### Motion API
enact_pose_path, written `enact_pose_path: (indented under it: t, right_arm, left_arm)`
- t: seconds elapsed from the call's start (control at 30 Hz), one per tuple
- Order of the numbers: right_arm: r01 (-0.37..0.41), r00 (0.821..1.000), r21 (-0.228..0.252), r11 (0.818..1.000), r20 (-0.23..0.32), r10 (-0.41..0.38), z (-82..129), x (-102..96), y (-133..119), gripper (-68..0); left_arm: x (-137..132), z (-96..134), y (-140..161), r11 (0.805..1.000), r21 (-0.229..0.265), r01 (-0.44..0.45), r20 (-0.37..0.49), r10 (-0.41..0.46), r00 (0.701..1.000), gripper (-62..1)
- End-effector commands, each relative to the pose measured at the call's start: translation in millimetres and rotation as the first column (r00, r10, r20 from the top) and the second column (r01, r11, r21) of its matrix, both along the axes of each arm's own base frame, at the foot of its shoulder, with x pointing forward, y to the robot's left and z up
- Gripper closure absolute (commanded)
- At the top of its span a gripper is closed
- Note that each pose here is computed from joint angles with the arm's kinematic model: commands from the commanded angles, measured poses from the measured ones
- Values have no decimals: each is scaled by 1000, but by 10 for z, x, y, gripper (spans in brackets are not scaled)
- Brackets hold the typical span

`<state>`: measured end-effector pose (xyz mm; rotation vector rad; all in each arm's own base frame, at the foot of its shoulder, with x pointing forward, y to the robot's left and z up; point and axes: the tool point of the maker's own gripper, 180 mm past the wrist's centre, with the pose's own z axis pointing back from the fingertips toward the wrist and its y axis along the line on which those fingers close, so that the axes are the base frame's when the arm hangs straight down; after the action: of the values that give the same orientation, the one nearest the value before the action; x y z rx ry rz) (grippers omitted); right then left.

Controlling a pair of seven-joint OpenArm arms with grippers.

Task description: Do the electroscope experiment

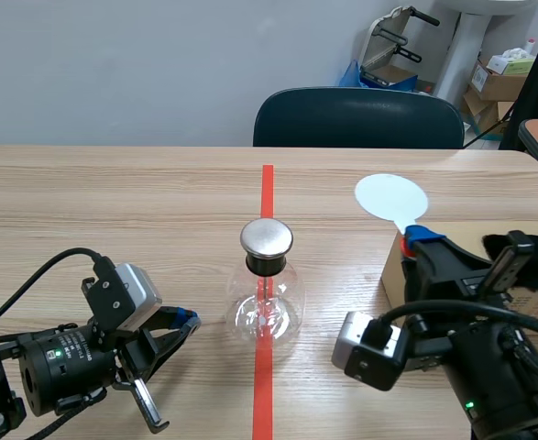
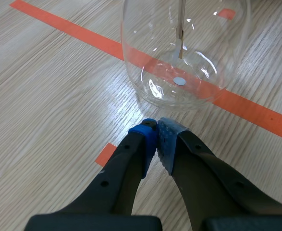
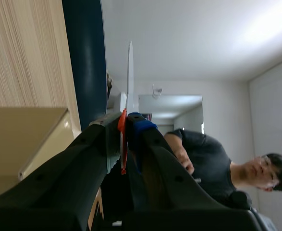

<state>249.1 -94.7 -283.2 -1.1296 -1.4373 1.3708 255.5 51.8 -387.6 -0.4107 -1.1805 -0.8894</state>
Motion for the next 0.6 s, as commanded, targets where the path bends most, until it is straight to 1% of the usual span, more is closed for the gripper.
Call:
enact_pose_path:
  t: [0.0, 0.1, 0.2, 0.43, 0.57]
  right_arm:
    - [28, 999, 11, 1000, 36, -28, 104, 58, -51, -8]
    - [84, 996, 16, 996, 35, -84, 105, 78, -150, -8]
    - [117, 993, 19, 993, 35, -117, 106, 87, -209, -8]
    - [125, 992, 20, 992, 34, -125, 106, 89, -224, -8]
    - [115, 993, 18, 993, 34, -116, 105, 86, -206, -8]
  left_arm:
    - [14, 73, -66, 1000, -28, 5, 18, -5, 1000, -26]
    - [14, 73, -66, 1000, -28, 5, 18, -5, 1000, -26]
    - [3, 66, -66, 1000, -28, 5, 15, -4, 1000, -26]
    - [-18, 53, -66, 1000, -28, 5, 10, -5, 1000, -26]
    - [-16, 53, -64, 1000, -27, 4, 11, -4, 1000, -26]
